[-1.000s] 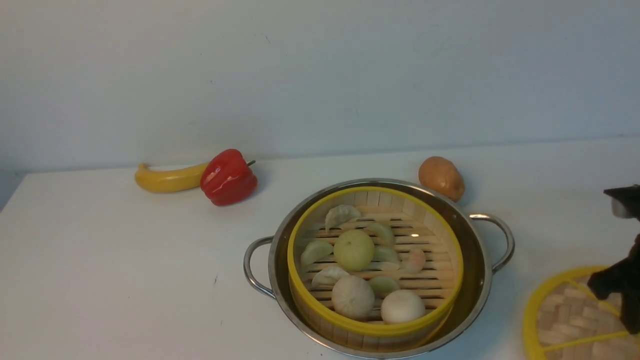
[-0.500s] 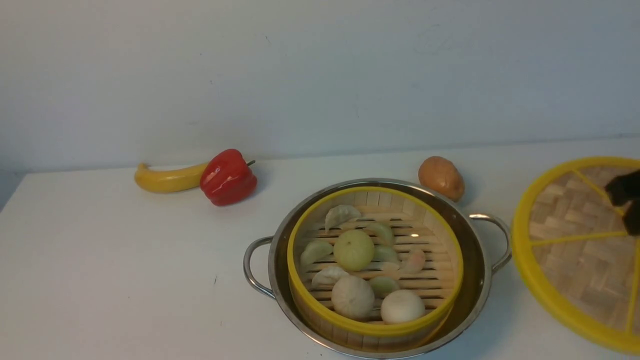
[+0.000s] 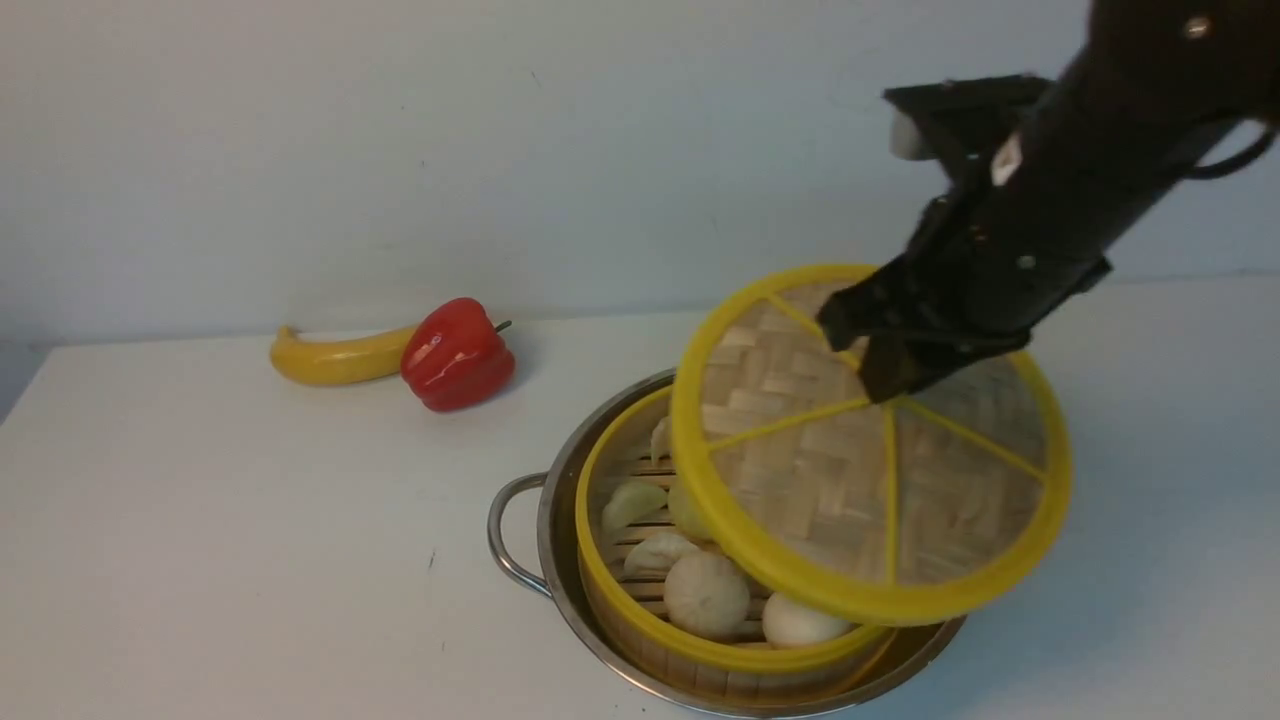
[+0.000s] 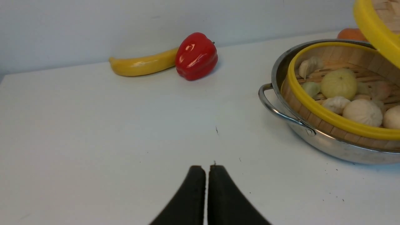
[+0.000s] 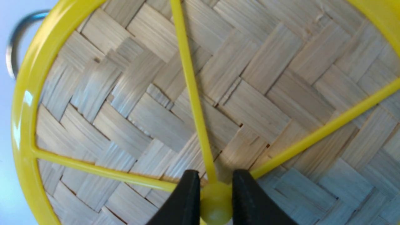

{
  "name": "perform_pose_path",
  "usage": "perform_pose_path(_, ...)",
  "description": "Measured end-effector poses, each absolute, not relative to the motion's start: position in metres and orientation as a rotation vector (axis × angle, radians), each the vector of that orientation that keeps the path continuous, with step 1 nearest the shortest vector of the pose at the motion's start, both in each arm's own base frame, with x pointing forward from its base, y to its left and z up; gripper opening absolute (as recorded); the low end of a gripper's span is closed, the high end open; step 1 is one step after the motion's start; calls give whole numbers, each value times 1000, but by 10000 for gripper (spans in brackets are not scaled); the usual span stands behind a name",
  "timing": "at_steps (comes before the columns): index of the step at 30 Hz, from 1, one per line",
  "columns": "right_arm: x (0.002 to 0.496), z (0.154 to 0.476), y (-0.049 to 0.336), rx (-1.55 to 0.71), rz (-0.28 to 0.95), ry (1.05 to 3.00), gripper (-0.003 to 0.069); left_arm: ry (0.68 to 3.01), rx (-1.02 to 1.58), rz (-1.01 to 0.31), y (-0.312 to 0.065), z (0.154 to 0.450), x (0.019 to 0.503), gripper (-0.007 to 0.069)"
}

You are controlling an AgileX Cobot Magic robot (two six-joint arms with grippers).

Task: Place the steamer in the pot on the white table, and put the lid on the steamer.
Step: 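Place the bamboo steamer lid onto the steamer basket in the pot with the right gripper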

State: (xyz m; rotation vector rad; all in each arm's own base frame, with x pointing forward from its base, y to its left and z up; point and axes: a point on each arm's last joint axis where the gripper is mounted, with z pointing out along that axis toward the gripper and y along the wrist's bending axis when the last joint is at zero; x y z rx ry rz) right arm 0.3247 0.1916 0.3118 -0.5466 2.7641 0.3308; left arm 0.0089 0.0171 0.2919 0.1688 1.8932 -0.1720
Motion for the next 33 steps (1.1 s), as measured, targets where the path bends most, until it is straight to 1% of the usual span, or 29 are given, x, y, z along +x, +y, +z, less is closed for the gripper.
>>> perform_pose_path(4,333,295,213,-595,335,2788,142,1893,169,-172,17,292,9,10)
perform_pose_path(9,340,278,219,-606,319,2826,142,1893,169,-172,17,292,9,10)
perform_pose_path(22,352,276,230,-618,371,2811,142,1893,169,-172,17,292,9,10)
perform_pose_path(33,358,257,234,-618,368,2857,142,1893,169,-172,17,292,9,10)
